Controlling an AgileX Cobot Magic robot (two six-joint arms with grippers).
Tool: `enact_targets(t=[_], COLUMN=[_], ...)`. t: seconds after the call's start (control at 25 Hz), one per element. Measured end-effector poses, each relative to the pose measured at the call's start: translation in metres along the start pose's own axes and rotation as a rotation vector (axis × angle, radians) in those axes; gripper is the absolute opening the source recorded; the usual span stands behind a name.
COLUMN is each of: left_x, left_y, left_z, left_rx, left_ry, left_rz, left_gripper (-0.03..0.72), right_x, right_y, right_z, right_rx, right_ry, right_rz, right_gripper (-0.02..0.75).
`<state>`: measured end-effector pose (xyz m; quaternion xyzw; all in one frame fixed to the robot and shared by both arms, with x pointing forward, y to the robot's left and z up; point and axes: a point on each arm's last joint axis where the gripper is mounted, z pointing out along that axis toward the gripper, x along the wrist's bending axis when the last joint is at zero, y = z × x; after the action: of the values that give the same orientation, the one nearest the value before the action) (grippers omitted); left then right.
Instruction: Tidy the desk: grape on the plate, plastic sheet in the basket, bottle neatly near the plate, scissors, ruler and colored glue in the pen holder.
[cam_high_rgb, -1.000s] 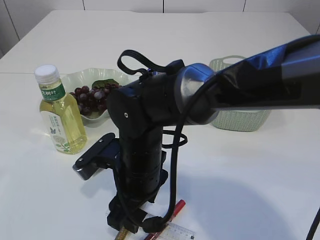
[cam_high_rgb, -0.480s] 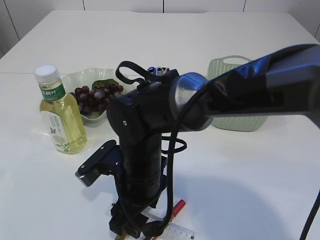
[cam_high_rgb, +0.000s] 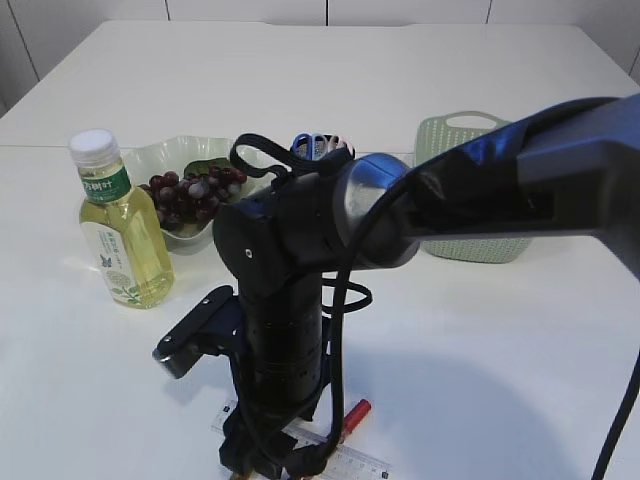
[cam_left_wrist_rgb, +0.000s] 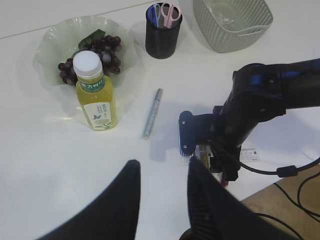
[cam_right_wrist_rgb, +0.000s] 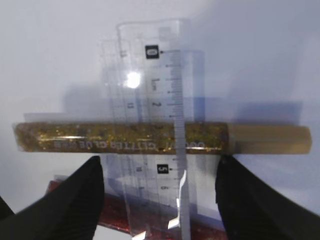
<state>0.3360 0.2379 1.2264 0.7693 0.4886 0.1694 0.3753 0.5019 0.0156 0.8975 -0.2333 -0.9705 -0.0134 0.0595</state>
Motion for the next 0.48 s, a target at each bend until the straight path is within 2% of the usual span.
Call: enact_targets(t=[0.32, 0.4, 0.48], left_x=[0.0, 0.0, 0.0], left_y=[0.0, 0.0, 0.0], left_z=[0.0, 0.0, 0.0], left_rx=[0.0, 0.0, 0.0], left_ry=[0.0, 0.0, 0.0], left_rz=[0.0, 0.0, 0.0], left_gripper=[0.239, 0.239, 0.239], right_x=[-0.0002, -0.0002, -0.0002], right_y=[0.0004, 0.0004, 0.0004], right_z=[0.0003, 0.0003, 0.0003], right_rx=[0.0, 0.0, 0.0], right_ry=[0.0, 0.0, 0.0], right_rz=[0.004, 0.004, 0.006], right_gripper=[0.536, 0.497, 0.426])
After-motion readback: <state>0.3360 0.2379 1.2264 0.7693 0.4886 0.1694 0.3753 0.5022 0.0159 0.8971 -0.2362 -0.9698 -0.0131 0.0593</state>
